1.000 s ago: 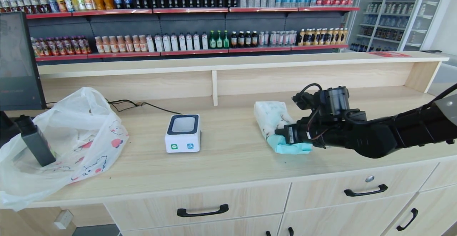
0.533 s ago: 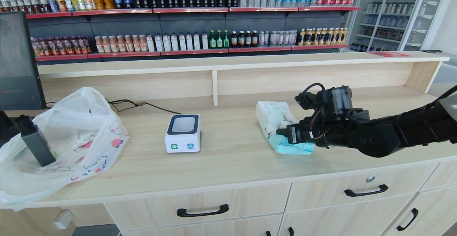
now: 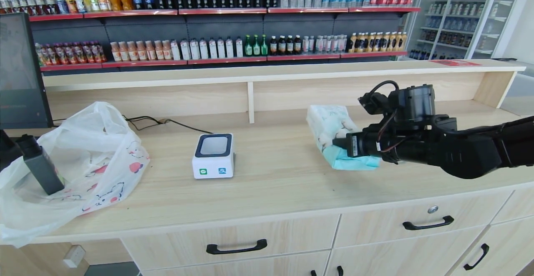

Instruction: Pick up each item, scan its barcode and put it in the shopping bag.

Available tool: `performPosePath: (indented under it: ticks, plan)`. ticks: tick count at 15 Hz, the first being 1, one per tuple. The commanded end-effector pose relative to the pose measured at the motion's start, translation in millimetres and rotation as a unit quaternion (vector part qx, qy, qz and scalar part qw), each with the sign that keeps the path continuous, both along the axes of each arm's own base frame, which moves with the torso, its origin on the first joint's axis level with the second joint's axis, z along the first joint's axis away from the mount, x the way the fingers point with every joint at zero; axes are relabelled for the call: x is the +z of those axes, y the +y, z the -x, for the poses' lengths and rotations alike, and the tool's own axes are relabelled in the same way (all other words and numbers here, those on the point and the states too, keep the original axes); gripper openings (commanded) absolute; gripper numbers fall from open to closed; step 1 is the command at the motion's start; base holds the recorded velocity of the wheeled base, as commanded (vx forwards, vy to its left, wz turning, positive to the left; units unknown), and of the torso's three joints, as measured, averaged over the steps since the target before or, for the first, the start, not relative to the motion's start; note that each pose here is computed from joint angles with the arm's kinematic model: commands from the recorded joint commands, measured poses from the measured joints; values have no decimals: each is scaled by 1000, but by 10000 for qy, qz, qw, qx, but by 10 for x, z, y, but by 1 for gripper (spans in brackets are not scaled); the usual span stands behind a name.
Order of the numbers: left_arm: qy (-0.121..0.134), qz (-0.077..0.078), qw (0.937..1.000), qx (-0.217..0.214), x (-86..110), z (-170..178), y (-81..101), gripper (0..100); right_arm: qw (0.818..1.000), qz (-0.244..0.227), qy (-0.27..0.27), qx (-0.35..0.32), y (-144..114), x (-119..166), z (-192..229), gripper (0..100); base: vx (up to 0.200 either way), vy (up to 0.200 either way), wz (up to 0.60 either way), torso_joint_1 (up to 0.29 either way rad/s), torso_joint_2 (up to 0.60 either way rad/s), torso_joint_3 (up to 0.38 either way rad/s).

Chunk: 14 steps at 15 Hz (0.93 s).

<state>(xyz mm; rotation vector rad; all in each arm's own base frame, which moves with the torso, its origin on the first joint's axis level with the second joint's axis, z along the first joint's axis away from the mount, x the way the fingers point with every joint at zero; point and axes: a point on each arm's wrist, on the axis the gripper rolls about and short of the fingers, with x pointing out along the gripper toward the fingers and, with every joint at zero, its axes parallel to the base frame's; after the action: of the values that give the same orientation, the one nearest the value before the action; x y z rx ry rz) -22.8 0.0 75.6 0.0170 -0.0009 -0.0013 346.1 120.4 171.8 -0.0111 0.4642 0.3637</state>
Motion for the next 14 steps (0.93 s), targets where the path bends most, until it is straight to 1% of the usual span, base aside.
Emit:
performPosePath:
  ticks: [1,3,7,8,9,12,14]
  plan:
    - [-3,1,10000,6,0,0,0,100,9993,-25,-343,-111,-59,248,197,0,0,0,0,0,0,0]
    - [-3,1,10000,-1,0,0,0,100,9983,98,-551,-175,-107,341,360,0,0,0,0,0,0,0]
    - [-3,1,10000,-1,0,0,0,100,9969,187,-722,-246,-255,450,1026,0,0,0,0,0,0,0]
    - [-3,1,10000,-1,0,0,0,100,9964,174,-799,-227,-292,483,1159,0,0,0,0,0,0,0]
    - [-3,1,10000,-1,0,0,0,100,9950,235,-961,-147,-366,524,1395,0,0,0,0,0,0,0]
    - [-3,1,10000,-1,0,0,0,100,9934,288,-1102,-106,-490,500,1696,0,0,0,0,0,0,0]
    - [-3,1,10000,-1,0,0,0,100,9932,219,-1144,-70,-518,505,1770,0,0,0,0,0,0,0]
